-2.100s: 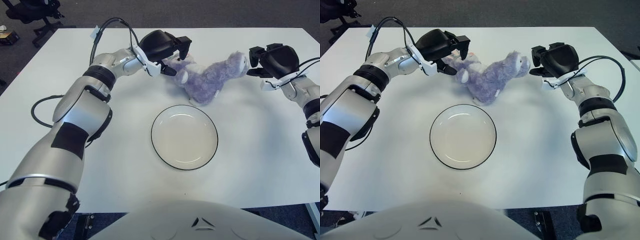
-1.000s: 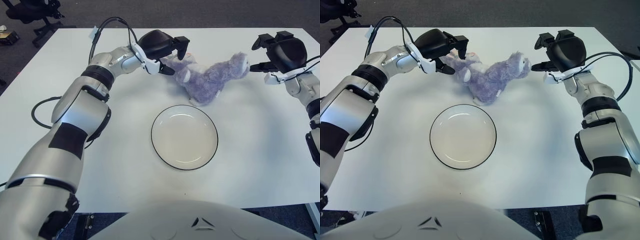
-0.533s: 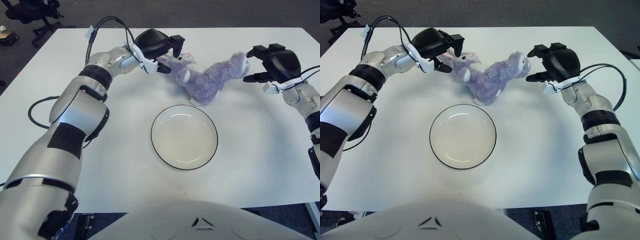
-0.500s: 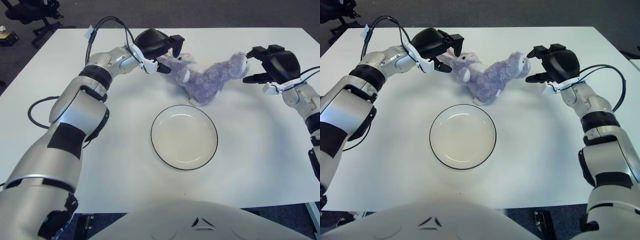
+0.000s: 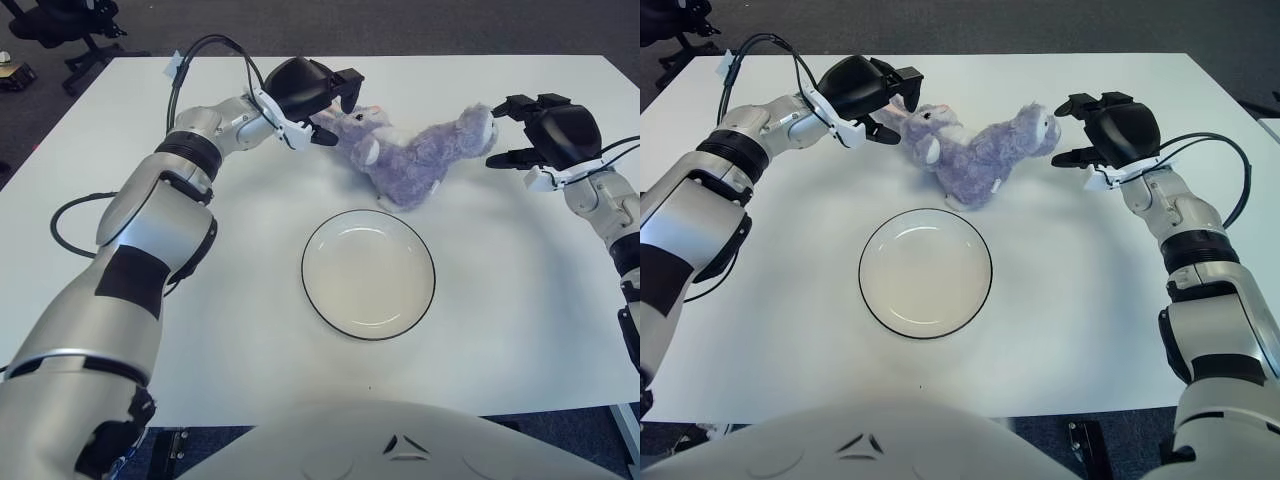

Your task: Put the doll into the plate.

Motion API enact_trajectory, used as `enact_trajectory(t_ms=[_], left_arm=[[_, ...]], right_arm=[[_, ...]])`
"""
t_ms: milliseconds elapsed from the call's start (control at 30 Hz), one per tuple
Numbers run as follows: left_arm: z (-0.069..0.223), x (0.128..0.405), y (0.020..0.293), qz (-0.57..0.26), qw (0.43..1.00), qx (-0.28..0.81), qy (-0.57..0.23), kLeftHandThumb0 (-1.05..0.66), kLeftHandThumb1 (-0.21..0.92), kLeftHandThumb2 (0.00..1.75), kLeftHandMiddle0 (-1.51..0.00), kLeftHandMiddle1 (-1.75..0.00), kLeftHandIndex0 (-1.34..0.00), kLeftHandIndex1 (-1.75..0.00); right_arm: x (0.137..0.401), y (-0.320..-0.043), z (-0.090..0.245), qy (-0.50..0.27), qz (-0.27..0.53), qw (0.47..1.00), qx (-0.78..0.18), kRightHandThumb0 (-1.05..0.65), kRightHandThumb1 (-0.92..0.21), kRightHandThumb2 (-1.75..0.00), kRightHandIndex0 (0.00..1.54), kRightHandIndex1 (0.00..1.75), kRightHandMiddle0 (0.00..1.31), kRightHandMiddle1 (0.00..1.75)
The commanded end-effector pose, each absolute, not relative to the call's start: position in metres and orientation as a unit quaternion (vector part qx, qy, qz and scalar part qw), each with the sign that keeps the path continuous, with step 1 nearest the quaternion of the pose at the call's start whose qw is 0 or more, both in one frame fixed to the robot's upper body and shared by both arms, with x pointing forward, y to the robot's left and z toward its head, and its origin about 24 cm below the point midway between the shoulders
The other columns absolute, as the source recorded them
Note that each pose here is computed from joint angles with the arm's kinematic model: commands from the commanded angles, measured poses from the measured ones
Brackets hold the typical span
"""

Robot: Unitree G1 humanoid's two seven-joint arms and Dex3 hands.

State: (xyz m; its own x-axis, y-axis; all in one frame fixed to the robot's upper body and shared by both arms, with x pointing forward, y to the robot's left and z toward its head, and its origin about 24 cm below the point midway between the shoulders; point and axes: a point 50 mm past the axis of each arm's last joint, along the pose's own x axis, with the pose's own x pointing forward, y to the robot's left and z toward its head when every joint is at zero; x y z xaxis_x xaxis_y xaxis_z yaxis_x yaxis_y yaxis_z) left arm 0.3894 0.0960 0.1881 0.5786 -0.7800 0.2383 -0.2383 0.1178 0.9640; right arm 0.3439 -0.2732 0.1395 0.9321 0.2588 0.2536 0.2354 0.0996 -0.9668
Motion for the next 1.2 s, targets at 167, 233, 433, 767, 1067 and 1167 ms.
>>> enact_trajectory(t_ms=[167,233,433,767,1067,1167], left_arm=[[0.193,0.392,0.100,-0.211,0.612,0.649,-0.399,-0.61,0.91,0.04,-0.37,-0.06,-0.28,-0.18],[0.193,0.392,0.100,-0.211,0.612,0.649,-0.399,-0.63,0.92,0.03,-0.36,-0.02,-0.27,-0.14],[0.188,0.392,0.098,-0.234,0.608,0.657,-0.379,-0.71,0.91,0.01,-0.21,0.00,-0.25,-0.09],[0.183,0.392,0.094,-0.245,0.604,0.661,-0.371,-0.73,0.91,0.00,-0.14,0.00,-0.25,-0.06],[0.173,0.390,0.086,-0.257,0.589,0.669,-0.374,-0.74,0.90,0.00,-0.03,0.00,-0.22,-0.03],[0.173,0.390,0.086,-0.257,0.588,0.669,-0.375,-0.74,0.90,0.00,-0.03,0.00,-0.22,-0.03]], right_arm=[[0.340,-0.281,0.142,-0.165,0.005,0.721,-0.673,-0.48,-0.88,0.00,0.67,0.47,0.50,0.62],[0.340,-0.281,0.142,-0.165,0.005,0.721,-0.673,-0.48,-0.88,0.00,0.67,0.46,0.50,0.62],[0.337,-0.282,0.139,-0.135,0.015,0.727,-0.673,-0.48,-0.88,0.00,0.67,0.45,0.49,0.61],[0.334,-0.282,0.140,-0.115,0.017,0.733,-0.670,-0.48,-0.88,0.00,0.67,0.44,0.49,0.59],[0.331,-0.281,0.140,-0.090,0.020,0.742,-0.665,-0.49,-0.90,0.00,0.67,0.38,0.48,0.54],[0.330,-0.280,0.140,-0.088,0.020,0.742,-0.665,-0.49,-0.90,0.00,0.67,0.37,0.48,0.53]])
